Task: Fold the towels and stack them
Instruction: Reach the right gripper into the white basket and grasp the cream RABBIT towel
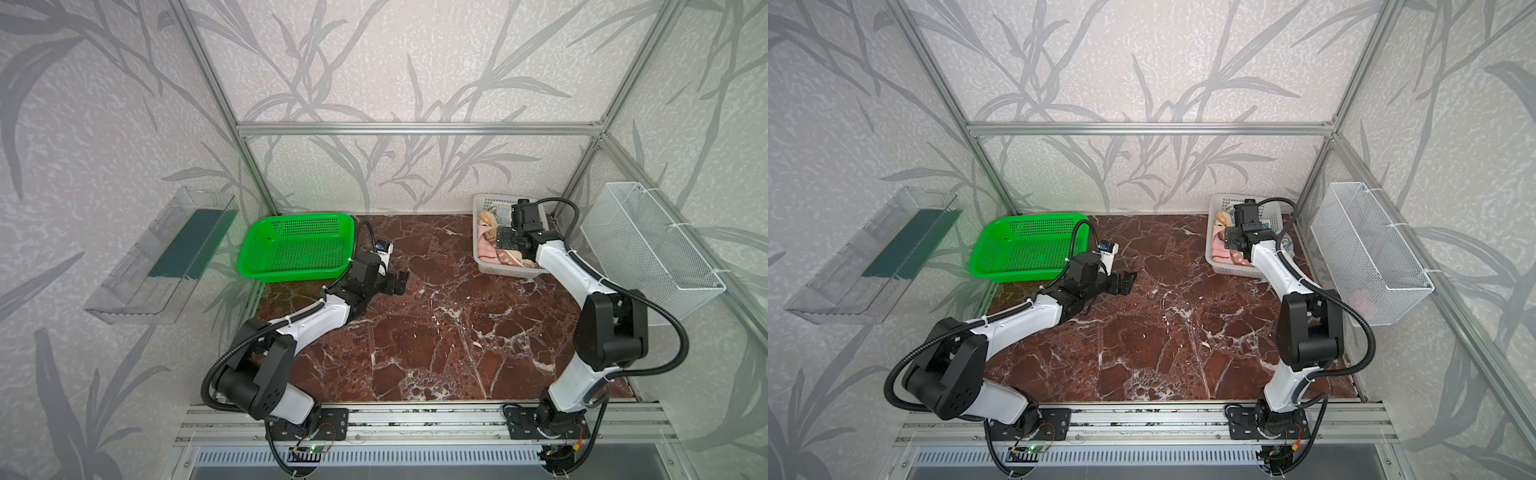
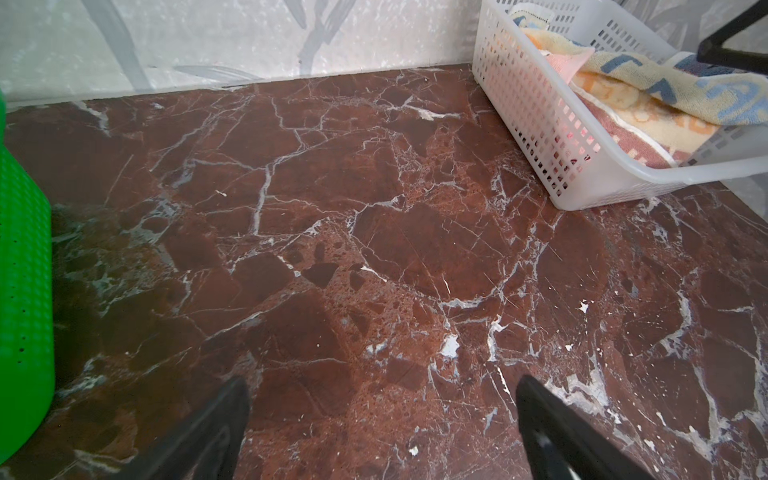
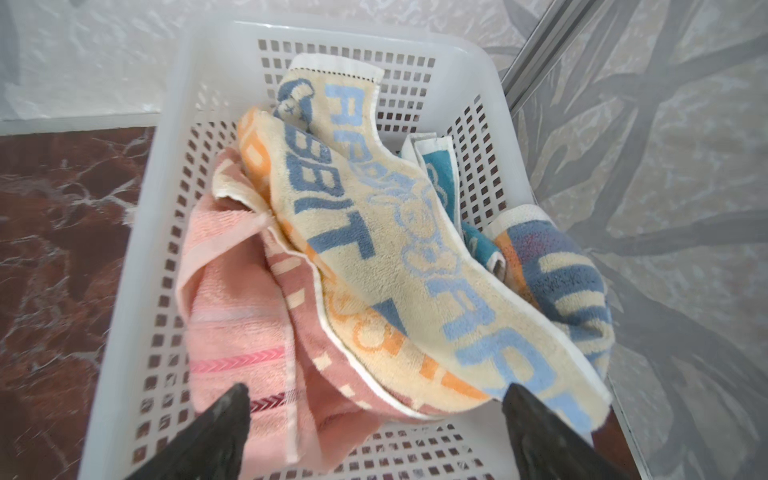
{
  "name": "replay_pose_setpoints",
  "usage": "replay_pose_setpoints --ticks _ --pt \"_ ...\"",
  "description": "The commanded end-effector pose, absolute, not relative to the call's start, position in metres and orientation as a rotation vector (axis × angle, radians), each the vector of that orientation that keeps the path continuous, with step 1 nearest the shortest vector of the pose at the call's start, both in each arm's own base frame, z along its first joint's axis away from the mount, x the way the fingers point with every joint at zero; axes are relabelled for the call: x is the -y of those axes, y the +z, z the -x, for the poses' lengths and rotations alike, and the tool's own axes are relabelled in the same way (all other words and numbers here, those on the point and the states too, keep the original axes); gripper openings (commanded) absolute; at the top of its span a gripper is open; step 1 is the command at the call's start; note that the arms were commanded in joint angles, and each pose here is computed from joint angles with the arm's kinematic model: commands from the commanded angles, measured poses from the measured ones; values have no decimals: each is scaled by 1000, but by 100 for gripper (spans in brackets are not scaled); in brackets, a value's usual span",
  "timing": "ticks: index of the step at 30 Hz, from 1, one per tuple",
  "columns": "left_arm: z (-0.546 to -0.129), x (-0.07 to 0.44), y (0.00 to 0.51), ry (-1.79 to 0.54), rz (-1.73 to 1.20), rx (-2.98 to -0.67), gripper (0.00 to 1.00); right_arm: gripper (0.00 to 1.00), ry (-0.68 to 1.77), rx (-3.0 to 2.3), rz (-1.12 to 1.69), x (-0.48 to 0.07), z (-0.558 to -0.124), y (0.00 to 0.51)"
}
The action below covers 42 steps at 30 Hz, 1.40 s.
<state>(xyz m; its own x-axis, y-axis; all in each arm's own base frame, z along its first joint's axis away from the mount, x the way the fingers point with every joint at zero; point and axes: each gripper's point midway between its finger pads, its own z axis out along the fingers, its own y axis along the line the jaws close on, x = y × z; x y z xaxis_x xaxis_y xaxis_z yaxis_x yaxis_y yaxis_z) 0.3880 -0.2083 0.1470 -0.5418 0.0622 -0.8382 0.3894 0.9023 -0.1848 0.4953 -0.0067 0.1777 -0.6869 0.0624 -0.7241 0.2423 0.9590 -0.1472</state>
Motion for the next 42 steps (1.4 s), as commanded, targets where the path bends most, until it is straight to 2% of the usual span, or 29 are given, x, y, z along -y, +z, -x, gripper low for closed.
replay_pose_setpoints --ticks 1,5,13,16,17,19,24,33,37,42 --pt "-396 219 172 -467 -329 -2043 99 93 -381 -2371 -226 28 -504 168" --pt "-393 221 172 -478 -344 -2033 99 88 -367 -2394 -221 37 -522 157" --pt "-390 220 173 -476 -348 -2029 99 57 -340 -2458 -237 48 -538 127" --pt "-389 220 174 -475 -351 -2026 99 40 -295 -2485 -236 46 -540 118" --pt "-389 220 174 -475 -352 -2026 99 30 -278 -2487 -232 43 -541 117" --pt "-388 219 174 -473 -351 -2027 99 0 -258 -2478 -229 41 -542 120" --pt "-387 217 177 -464 -341 -2015 99 0 -229 -2403 -223 39 -543 156" --pt "-385 212 180 -442 -334 -2002 99 0 -56 -2167 -154 14 -525 273" --pt "-384 211 180 -439 -332 -2003 99 0 77 -2070 -15 -24 -507 324" --pt "-381 213 182 -455 -336 -1990 99 0 60 -1961 246 -89 -477 374"
